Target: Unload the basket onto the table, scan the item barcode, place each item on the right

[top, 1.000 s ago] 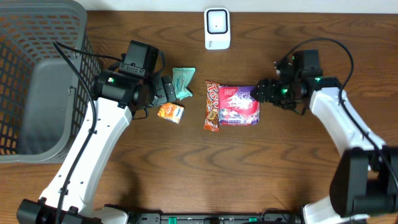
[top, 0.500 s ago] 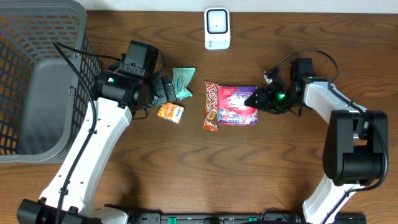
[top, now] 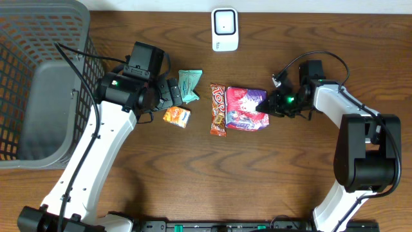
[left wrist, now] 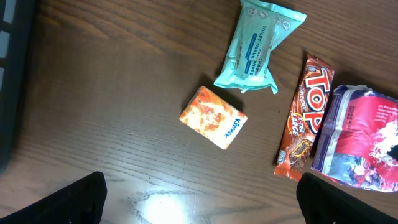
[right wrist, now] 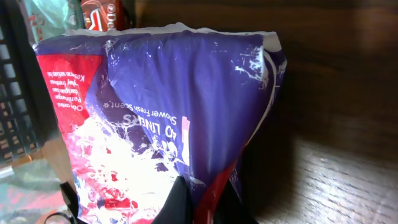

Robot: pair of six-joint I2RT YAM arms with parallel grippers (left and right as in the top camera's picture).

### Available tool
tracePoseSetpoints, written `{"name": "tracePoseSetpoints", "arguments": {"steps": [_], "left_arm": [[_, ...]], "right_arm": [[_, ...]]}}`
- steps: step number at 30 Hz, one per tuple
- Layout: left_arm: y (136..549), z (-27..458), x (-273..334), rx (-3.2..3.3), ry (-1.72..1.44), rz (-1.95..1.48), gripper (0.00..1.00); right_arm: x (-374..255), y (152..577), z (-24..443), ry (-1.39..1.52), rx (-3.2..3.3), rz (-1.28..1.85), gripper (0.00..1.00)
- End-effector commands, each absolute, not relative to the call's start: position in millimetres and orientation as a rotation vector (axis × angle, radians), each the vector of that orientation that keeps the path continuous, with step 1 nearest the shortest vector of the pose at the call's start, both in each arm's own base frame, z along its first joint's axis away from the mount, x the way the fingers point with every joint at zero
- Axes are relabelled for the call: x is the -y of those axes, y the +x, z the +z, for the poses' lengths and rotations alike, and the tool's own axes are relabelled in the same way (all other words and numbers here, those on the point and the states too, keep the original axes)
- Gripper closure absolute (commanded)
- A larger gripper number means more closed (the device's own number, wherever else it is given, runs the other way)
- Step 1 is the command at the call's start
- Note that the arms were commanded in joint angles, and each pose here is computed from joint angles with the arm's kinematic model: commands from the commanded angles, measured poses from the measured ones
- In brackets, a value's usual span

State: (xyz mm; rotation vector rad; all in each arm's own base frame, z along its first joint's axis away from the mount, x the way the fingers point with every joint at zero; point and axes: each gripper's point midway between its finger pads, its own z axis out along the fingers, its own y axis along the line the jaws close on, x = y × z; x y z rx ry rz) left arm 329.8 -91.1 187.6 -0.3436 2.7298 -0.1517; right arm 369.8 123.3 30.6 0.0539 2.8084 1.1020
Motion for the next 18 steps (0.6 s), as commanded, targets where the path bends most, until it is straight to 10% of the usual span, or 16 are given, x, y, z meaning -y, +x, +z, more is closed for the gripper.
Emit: {"name": "tracePoseSetpoints", "arguments": {"steps": [1,18], "left_arm": [[331.5,189.1,89.0,-2.727,-0.336,-0.137,0.02],[331.5,189.2,89.0,-2.726,-0.336,-0.138,0.02]], "right_arm": [[-116.1,385.2,63.2,0.060,-2.756,0.989,0.99],[47.2,336.8,193.6,0.560,-2.484,-0.408,0.99]]}}
